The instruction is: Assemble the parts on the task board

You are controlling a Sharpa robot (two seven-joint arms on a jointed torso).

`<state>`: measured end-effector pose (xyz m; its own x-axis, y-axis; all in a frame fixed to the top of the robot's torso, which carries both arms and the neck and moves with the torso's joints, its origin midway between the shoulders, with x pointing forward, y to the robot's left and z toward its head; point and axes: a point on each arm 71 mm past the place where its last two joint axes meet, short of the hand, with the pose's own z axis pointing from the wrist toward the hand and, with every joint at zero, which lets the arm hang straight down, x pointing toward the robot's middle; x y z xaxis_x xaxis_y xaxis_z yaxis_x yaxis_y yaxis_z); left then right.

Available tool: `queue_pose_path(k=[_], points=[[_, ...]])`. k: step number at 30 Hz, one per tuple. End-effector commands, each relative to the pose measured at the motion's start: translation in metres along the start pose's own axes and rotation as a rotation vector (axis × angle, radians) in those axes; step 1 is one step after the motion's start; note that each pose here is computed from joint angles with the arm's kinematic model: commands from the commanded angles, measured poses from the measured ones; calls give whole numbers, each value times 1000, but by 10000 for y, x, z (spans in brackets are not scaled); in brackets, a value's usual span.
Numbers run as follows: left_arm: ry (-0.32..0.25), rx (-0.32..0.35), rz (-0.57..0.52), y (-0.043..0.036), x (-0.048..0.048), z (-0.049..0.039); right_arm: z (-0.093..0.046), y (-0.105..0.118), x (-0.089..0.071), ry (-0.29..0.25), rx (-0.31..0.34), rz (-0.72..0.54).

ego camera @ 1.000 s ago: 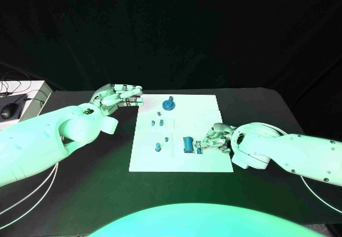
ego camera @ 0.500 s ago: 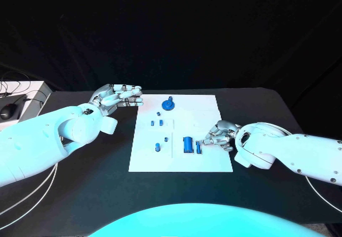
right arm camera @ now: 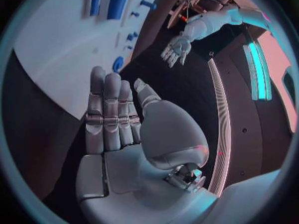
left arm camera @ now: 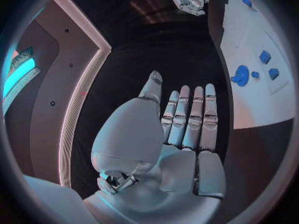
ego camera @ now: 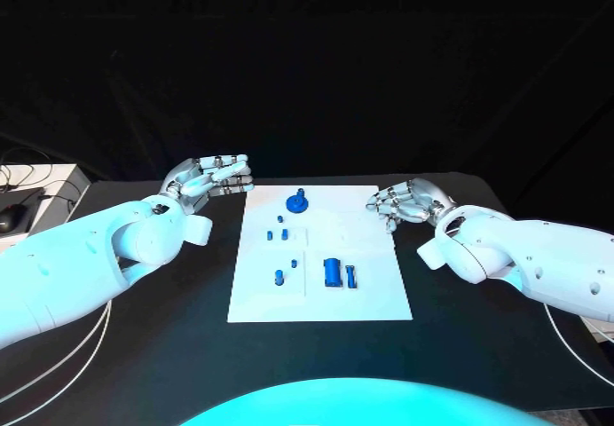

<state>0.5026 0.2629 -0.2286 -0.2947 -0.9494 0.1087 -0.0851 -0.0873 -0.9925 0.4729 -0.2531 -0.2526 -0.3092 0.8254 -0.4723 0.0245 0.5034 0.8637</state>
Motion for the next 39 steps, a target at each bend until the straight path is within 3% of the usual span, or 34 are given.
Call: queue_pose_path(k=[1,5,11,12,18,24,30,35,39], points=[[-94,79,-26,-34,-54,31,121,31,-197,-122,-110,154],[-150,86,-13,6,-72,98,299,-8,-325,-169,-128,198],[-201,88,1,53,-93,165,442,-6,-361,-187,-158,223],[-141,51,-5,75,-52,163,430,-43,-359,-191,-94,156],[-153,55,1,69,25,149,400,19,-269,-202,-106,199],[-191,66,21,58,248,91,289,204,-17,-235,-127,323],[-246,72,57,53,563,-41,108,433,268,-269,-124,464],[-272,72,78,52,716,-128,21,526,376,-281,-115,516],[-283,71,88,53,780,-169,-1,548,401,-283,-112,528]])
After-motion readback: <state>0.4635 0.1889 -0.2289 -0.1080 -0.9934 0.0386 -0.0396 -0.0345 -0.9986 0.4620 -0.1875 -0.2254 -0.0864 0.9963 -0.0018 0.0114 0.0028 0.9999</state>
